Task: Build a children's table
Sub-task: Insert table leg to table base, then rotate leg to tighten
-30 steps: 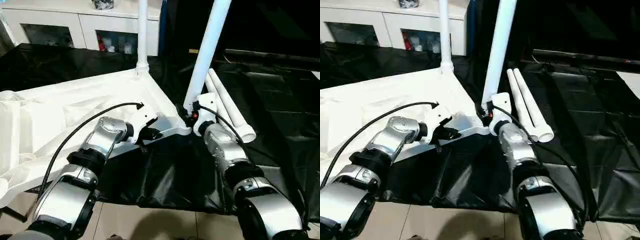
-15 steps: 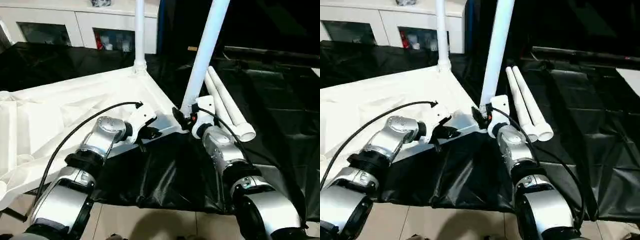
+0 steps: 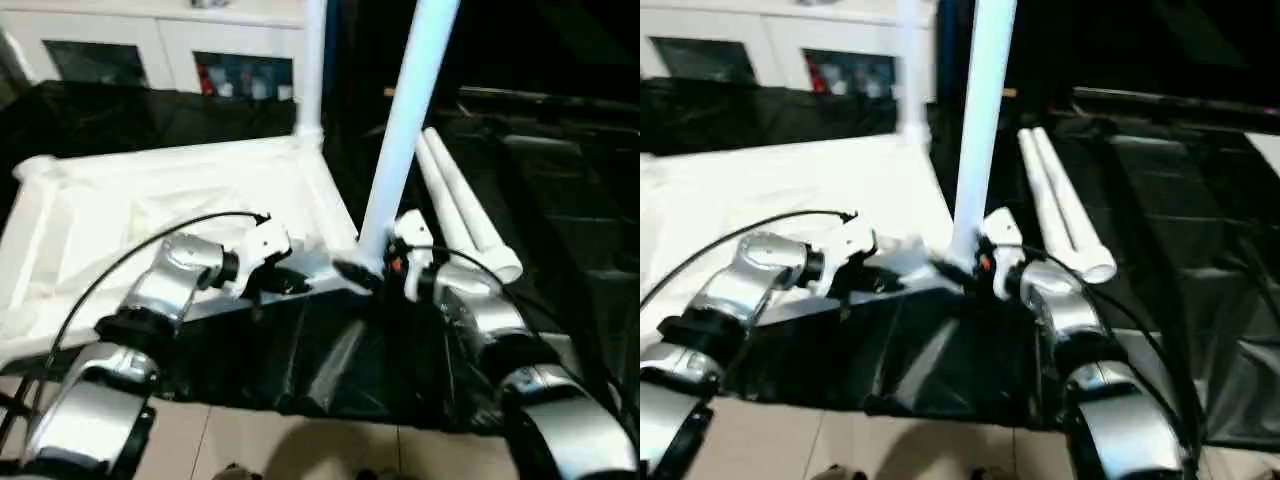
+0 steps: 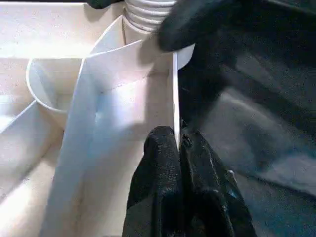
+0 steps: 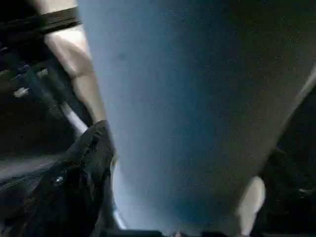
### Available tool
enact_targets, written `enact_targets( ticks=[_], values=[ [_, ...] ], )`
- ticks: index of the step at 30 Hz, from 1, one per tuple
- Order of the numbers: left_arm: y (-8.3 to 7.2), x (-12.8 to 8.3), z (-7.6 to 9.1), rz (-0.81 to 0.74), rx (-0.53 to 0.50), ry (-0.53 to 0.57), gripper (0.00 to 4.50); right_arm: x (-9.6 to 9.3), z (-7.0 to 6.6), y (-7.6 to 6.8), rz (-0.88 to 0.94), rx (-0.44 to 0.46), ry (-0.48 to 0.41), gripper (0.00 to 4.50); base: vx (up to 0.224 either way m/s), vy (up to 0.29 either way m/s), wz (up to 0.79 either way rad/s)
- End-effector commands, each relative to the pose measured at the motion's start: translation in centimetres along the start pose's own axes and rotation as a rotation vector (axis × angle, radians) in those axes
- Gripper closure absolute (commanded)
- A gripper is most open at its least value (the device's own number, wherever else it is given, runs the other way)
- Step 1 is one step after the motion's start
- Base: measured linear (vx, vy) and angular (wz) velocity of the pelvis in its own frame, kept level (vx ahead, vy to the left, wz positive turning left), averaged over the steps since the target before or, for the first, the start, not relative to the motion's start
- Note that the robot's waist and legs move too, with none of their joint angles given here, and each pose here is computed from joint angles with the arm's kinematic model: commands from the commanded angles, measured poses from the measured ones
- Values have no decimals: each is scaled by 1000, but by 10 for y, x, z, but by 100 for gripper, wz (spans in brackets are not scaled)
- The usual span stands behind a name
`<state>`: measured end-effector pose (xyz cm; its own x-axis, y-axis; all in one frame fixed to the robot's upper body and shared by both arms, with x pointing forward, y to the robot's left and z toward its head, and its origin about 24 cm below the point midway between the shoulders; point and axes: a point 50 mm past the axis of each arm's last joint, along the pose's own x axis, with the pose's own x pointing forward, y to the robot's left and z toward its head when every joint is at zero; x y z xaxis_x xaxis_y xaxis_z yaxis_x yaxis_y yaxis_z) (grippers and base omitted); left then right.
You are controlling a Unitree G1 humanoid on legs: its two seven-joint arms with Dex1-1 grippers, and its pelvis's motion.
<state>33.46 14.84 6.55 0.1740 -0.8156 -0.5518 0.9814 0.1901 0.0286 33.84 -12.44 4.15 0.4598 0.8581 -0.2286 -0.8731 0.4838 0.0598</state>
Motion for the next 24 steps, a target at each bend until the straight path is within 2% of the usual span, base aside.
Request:
enact_targets(
  ticks=[1,5,6,8,10,18,24],
  values=[
    [-7,3,12,-102,70,-46,450,-1,3,6,128,-25,30,70,0,0,0],
    [-10,1,9,-148,76,-32,450,-3,1,10,196,-49,66,70,0,0,0],
    [-12,1,7,-174,79,-26,450,-3,1,12,227,-56,74,95,0,0,0],
    [-13,1,7,-179,78,-24,450,-3,1,12,237,-55,77,95,0,0,0],
    [-13,0,6,-191,85,-20,450,-4,1,14,264,-51,83,127,0,0,0],
    [-14,0,3,-212,77,-9,450,-5,-1,19,308,-15,90,164,0,0,0],
    [-8,5,2,-126,48,17,450,2,-7,19,175,40,51,168,0,0,0]
  ],
)
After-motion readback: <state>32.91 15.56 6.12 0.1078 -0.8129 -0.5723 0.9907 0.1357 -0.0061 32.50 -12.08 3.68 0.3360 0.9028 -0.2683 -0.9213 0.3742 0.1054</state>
